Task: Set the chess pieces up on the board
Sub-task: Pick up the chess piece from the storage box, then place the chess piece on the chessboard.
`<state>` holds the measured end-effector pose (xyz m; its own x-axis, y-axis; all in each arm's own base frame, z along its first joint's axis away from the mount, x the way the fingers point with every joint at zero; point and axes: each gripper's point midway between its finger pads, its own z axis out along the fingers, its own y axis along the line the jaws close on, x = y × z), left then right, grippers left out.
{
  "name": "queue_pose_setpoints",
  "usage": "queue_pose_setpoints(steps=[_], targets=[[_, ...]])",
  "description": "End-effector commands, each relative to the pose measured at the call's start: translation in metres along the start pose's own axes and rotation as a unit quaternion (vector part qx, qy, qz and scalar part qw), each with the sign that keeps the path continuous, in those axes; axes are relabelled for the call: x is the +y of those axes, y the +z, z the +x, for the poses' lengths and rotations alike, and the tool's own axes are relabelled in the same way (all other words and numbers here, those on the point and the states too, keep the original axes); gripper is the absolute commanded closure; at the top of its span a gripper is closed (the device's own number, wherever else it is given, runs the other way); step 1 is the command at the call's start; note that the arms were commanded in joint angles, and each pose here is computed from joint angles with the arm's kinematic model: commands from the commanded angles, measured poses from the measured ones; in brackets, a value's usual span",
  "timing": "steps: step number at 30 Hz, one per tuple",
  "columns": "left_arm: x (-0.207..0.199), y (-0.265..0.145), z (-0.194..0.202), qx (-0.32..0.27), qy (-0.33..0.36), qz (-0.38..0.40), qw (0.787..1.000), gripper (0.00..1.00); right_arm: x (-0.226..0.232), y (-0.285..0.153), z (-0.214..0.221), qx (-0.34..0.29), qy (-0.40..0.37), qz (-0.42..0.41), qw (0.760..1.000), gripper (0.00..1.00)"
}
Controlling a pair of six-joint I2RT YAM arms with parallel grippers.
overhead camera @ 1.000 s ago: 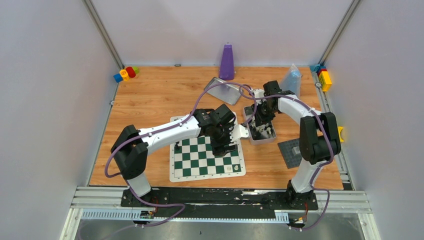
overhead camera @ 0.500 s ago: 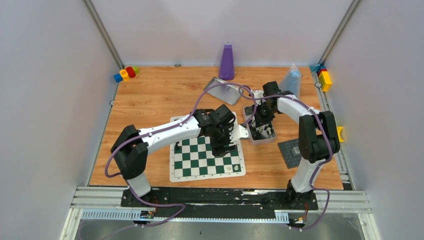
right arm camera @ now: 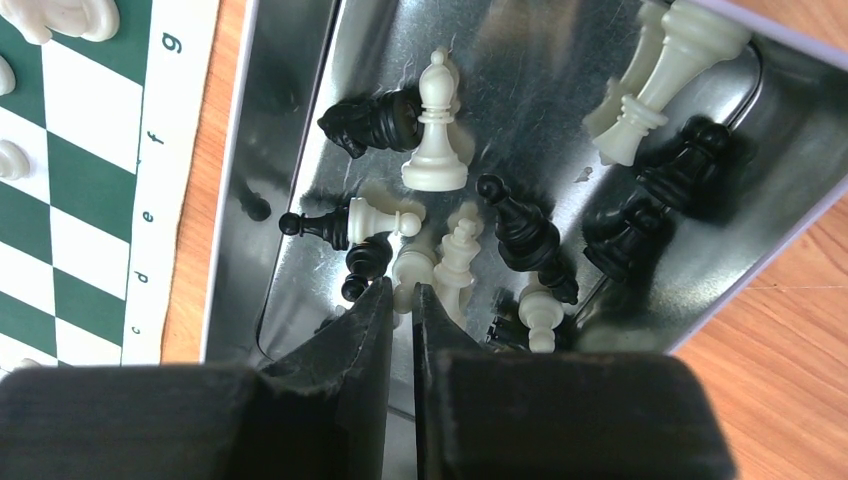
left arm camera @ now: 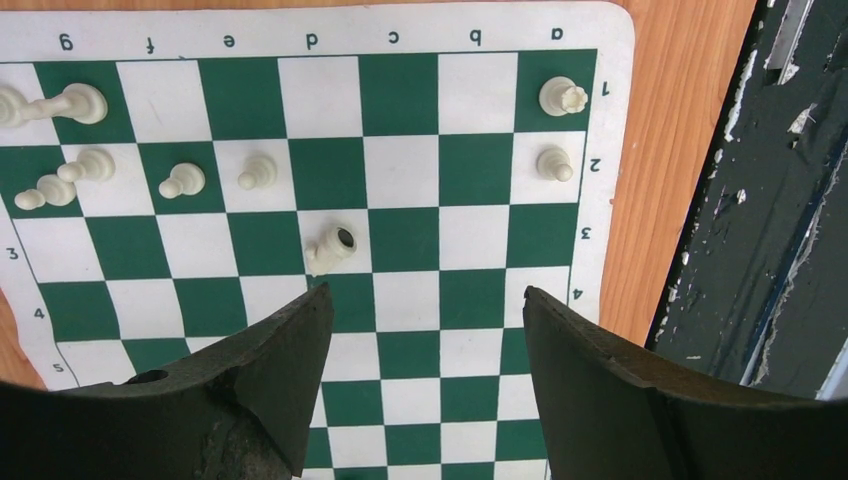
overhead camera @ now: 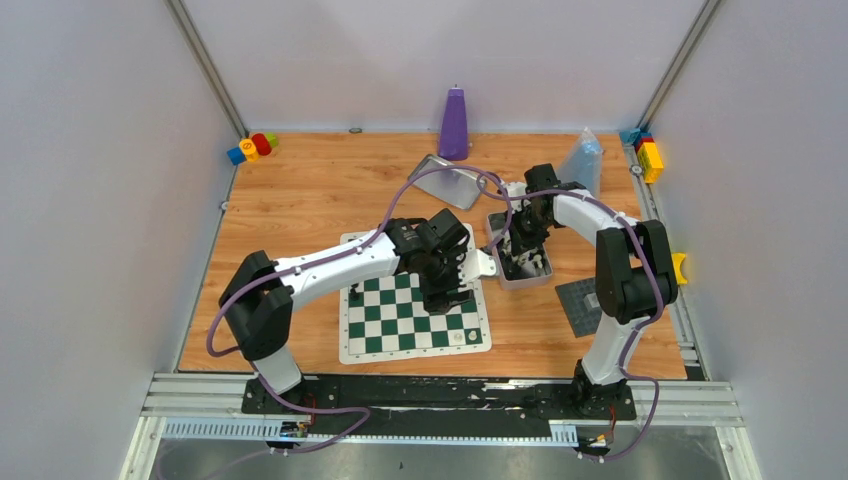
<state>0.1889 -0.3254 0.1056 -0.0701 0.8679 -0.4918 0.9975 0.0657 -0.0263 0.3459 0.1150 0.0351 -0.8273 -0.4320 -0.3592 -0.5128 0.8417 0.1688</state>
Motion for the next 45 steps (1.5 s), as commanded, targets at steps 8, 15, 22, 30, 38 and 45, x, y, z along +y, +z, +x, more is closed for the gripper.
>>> queue_pose_setpoints(steps=[8,15,22,30,38,45], targets=[[0.01,-0.026,-0.015,-0.041,0.001,-0.031,0.999,0.22,0.009,-0.046,-0.04,-0.056,-0.018,0.002,0.998,1.0],[0.027,-0.045,-0.013,-0.062,-0.025,-0.047,0.997,0.22,0.024,-0.067,-0.047,-0.076,-0.028,-0.022,0.996,1.0],[0.064,-0.073,0.013,-0.085,-0.094,-0.073,0.989,0.21,0.068,-0.081,-0.06,-0.102,-0.085,-0.064,0.989,1.0],[0.094,-0.12,0.065,-0.118,-0.2,-0.103,0.967,0.21,0.12,-0.065,-0.066,-0.084,-0.153,-0.087,0.981,0.98],[0.107,-0.166,0.093,-0.167,-0.255,-0.153,0.94,0.18,0.162,-0.03,-0.039,-0.03,-0.208,-0.107,0.972,0.98],[0.116,-0.183,0.098,-0.187,-0.269,-0.179,0.928,0.16,0.183,-0.006,-0.017,0.007,-0.241,-0.113,0.964,0.98]])
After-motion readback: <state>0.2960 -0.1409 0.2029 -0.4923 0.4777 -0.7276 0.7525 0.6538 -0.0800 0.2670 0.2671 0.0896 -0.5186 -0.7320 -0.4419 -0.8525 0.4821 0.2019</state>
